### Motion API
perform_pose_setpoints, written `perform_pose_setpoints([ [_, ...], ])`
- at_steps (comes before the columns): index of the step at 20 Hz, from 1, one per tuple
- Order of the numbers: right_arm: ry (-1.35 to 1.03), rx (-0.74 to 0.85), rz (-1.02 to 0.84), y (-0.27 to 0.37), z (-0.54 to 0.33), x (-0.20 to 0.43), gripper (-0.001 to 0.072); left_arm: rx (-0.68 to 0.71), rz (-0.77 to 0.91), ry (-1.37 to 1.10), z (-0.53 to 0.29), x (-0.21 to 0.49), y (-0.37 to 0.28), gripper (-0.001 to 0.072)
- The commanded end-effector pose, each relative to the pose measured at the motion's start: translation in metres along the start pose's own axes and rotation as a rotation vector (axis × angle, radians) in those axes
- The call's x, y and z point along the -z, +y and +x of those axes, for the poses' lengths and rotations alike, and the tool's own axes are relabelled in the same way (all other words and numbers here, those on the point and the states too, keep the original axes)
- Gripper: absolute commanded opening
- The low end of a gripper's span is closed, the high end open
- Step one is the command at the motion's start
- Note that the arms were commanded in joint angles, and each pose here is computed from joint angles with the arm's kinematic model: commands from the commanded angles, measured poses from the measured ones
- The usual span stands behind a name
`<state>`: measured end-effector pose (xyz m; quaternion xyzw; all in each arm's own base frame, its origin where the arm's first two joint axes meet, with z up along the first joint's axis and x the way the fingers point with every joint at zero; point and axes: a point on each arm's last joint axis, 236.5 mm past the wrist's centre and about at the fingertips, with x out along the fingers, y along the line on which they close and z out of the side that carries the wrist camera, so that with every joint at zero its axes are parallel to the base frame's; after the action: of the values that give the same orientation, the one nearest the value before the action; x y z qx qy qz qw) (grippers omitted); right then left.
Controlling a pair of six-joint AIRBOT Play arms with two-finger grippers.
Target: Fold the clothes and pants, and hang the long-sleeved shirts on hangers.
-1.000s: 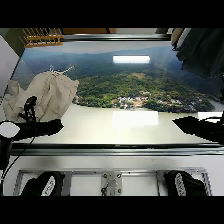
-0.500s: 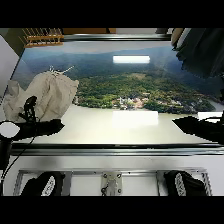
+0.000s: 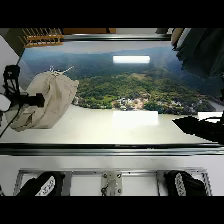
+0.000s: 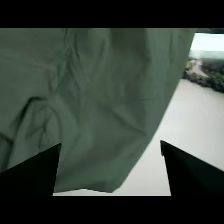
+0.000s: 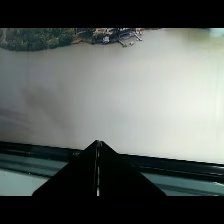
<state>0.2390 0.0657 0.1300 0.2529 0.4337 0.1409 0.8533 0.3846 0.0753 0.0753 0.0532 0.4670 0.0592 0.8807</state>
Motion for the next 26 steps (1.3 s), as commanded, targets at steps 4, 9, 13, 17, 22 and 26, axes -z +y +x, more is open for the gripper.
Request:
perform_pose_setpoints([
  [4,0.000,0.000,0.001,0.000,0.000,0.000,0.0014,-0.107,0.092,0.162,0.108,-0.021,0.037,0.0708],
  [9,0.000,0.000,0.001,0.000,0.000,0.000,0.0015,-0.084,0.095,0.260,0.160,-0.004,0.032,0.0708],
  [13,0.000,0.000,0.001,0.000,0.000,0.000,0.0015,-0.070,0.105,0.295,0.189,0.012,0.027,0.0708],
  [17,0.000,-0.001,0.001,0.000,0.000,0.000,0.0014,-0.068,0.054,0.344,0.204,0.029,0.022,0.0706],
  [22,0.000,0.000,0.001,0.000,0.000,0.000,0.0015,-0.069,0.021,0.415,0.205,0.047,0.020,0.0003],
  [26,0.000,0.000,0.001,0.000,0.000,0.000,0.0015,-0.068,0.054,0.213,0.151,-0.020,0.004,0.0003],
])
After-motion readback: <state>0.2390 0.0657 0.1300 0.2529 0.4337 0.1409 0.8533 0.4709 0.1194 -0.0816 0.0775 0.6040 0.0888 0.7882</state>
